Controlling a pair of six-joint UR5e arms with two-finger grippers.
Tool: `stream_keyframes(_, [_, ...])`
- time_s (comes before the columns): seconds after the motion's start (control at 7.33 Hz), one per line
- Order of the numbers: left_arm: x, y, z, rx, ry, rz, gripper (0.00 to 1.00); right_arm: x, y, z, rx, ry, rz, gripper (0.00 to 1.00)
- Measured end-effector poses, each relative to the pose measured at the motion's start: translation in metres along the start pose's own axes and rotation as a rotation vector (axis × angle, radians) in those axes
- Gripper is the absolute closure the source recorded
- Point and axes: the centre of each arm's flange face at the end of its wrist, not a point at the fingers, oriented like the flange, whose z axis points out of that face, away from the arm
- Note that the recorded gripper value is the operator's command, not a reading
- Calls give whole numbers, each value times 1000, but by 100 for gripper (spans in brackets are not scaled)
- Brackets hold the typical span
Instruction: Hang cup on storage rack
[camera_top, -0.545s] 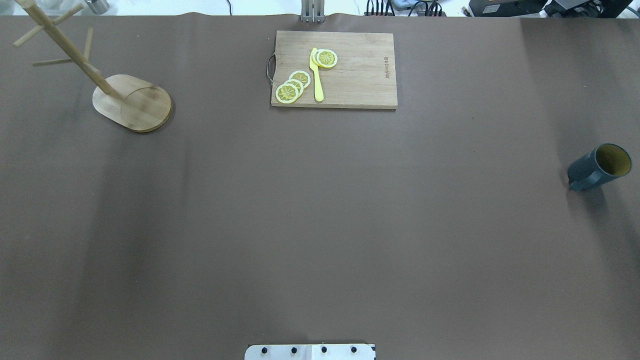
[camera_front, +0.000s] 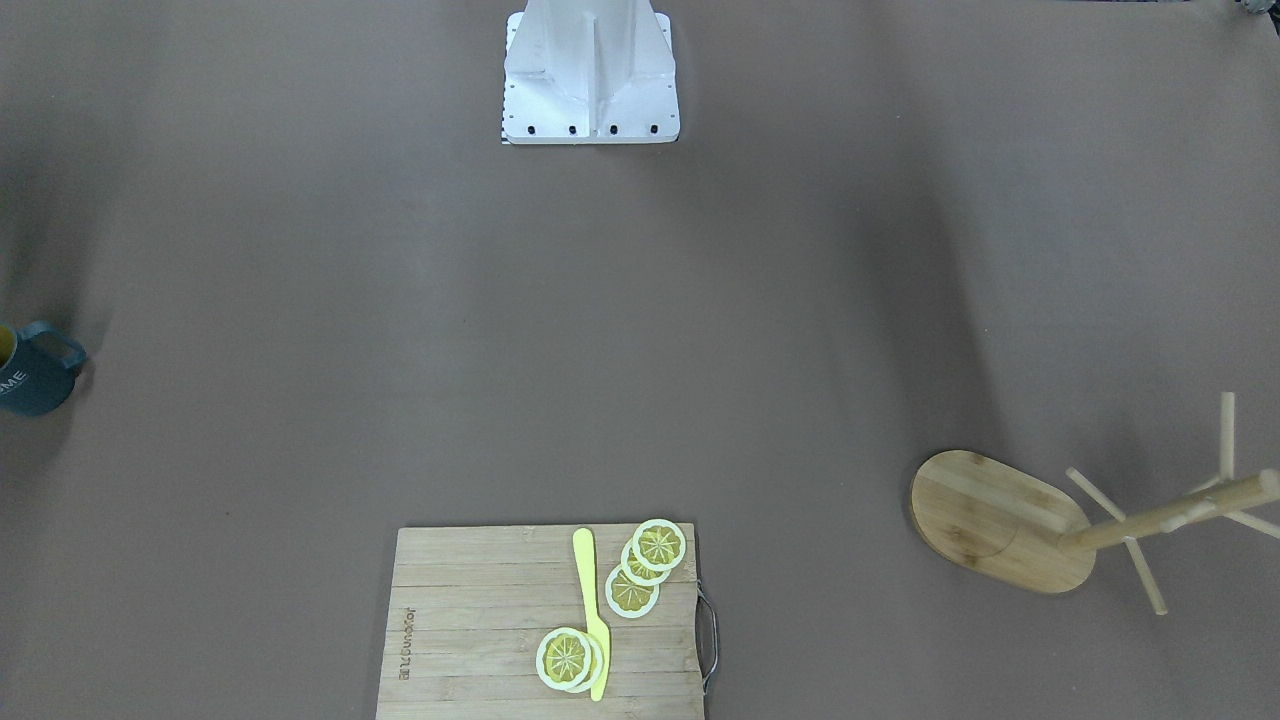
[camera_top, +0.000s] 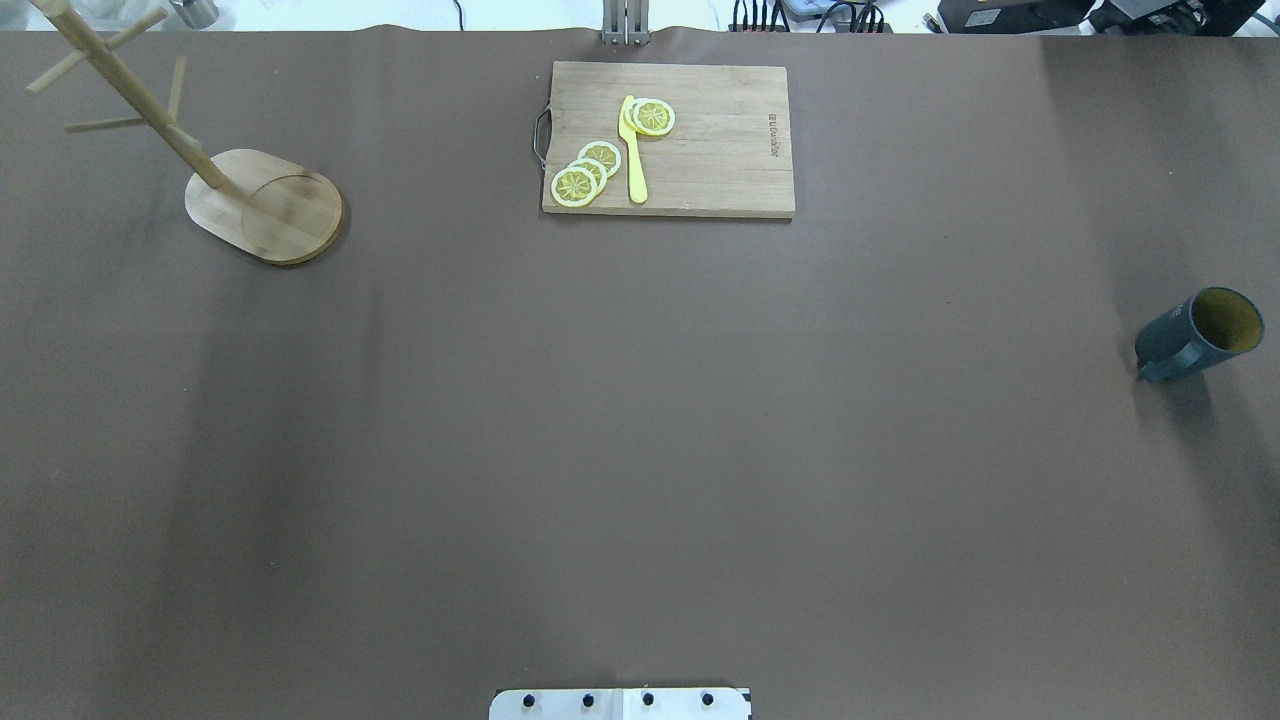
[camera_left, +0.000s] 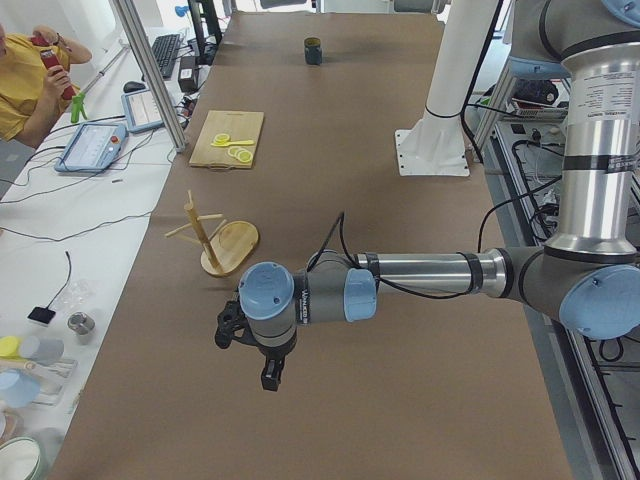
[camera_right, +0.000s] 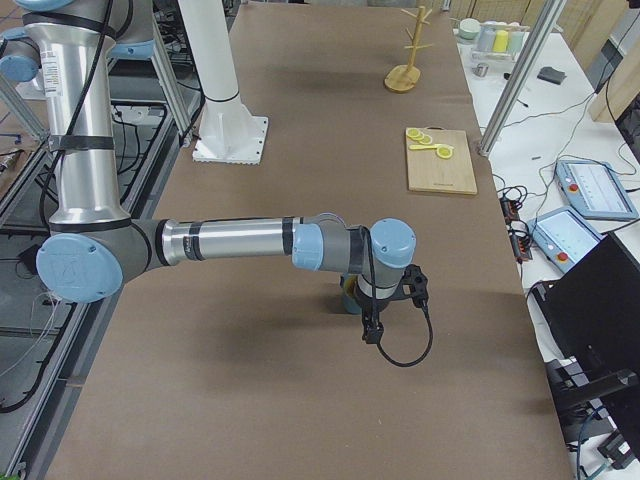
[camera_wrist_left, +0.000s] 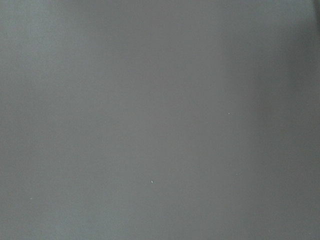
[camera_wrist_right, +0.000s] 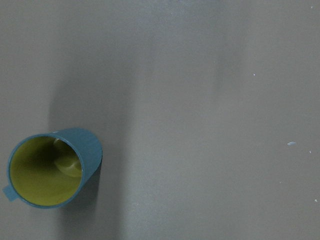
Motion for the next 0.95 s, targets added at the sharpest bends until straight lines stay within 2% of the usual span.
stream_keyframes(0.55, [14,-4,-14,32,-7,32,2,-8,0,-8,17,-2,-8,0])
stream_keyframes(0.95, [21,8,-15,46,0,53,2,-5,6,-2,29,-4,-17,0])
